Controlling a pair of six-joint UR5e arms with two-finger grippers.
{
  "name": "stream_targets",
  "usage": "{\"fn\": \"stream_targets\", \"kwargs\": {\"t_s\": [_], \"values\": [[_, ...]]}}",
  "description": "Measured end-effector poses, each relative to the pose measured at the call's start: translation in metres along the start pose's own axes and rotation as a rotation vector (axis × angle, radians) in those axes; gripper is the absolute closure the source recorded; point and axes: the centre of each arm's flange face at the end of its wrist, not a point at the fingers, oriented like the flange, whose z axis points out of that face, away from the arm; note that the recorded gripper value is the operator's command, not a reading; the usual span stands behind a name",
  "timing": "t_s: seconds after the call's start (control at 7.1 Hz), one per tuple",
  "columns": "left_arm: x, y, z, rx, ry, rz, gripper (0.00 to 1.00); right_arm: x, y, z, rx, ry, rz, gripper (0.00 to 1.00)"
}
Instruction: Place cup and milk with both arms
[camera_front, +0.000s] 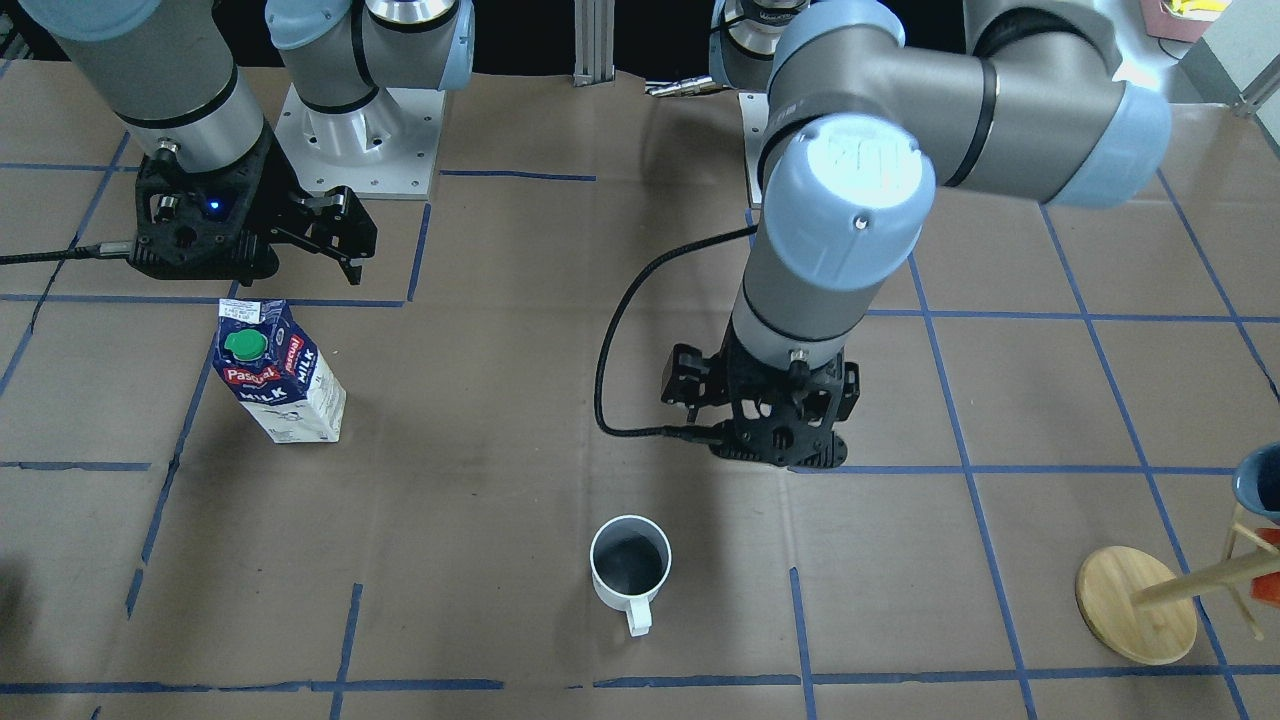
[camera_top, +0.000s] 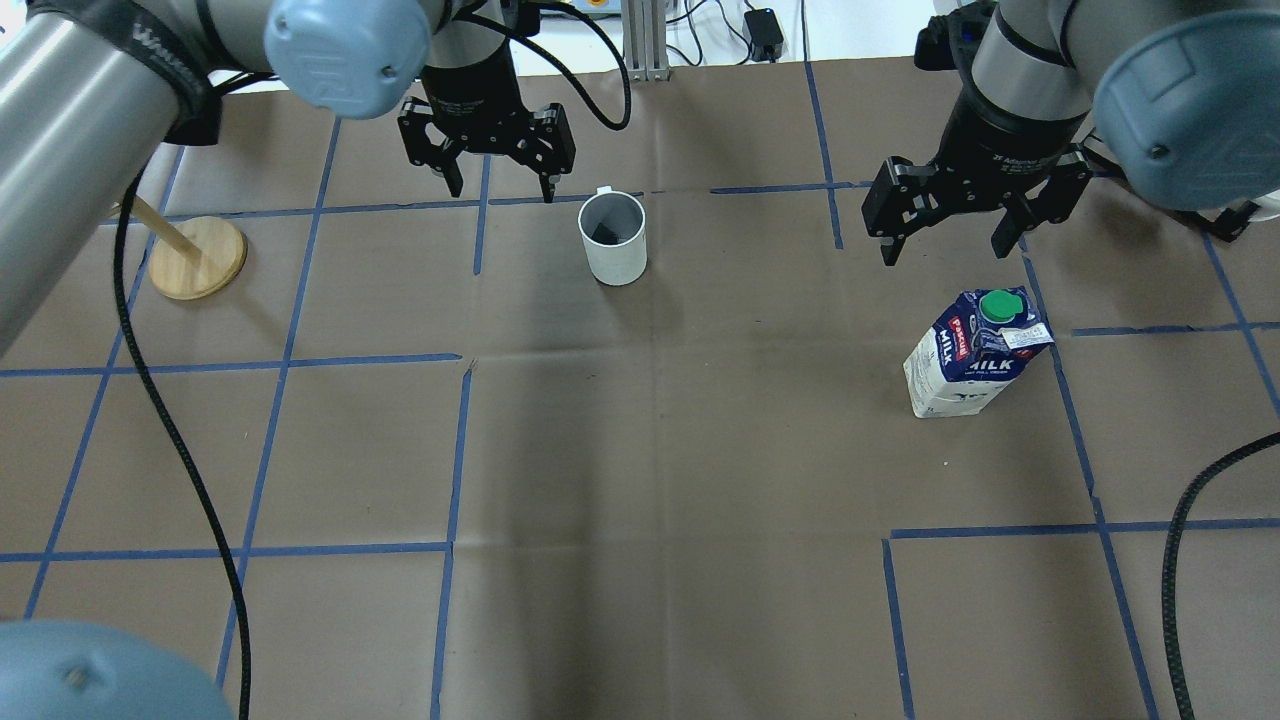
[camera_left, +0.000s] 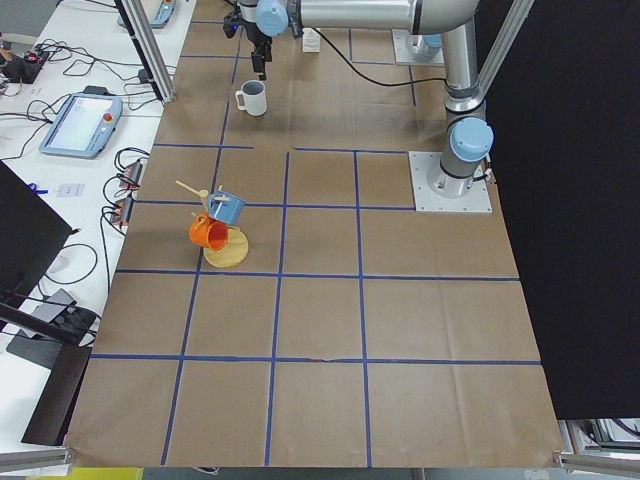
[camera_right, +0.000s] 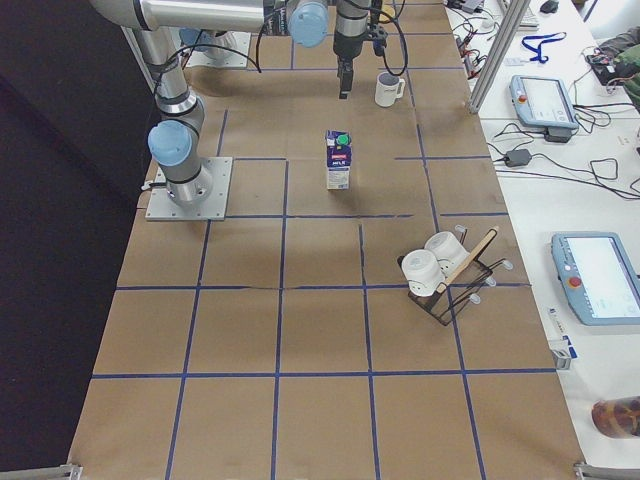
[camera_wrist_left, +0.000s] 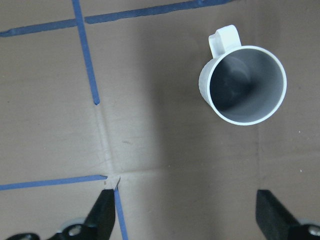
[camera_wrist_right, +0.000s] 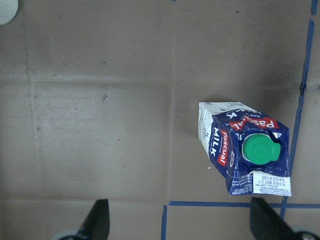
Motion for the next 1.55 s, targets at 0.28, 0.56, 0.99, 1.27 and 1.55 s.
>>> {"fn": "stream_targets", "kwargs": {"t_s": [0.28,0.56,0.99,1.27,1.55], "values": [[-0.036,0.068,-0.015,-0.013,0.008,-0.049,0.00,0.041,0.020,0.005,0.022,0.006,-0.026,0.00],[-0.055,0.120,-0.022,-0.001,0.012,-0.076,0.00,0.084,0.039,0.007,0.052,0.005,-0.018,0.00],[-0.059,0.130,-0.017,-0.009,0.025,-0.093,0.00,0.097,0.035,0.029,0.130,0.025,-0.041,0.00],[-0.060,0.127,-0.015,-0.012,0.027,-0.095,0.00,0.097,0.023,0.047,0.151,0.012,-0.042,0.00],[-0.061,0.130,-0.020,-0.004,0.029,-0.102,0.00,0.099,0.006,0.070,0.138,-0.011,-0.044,0.00]]}}
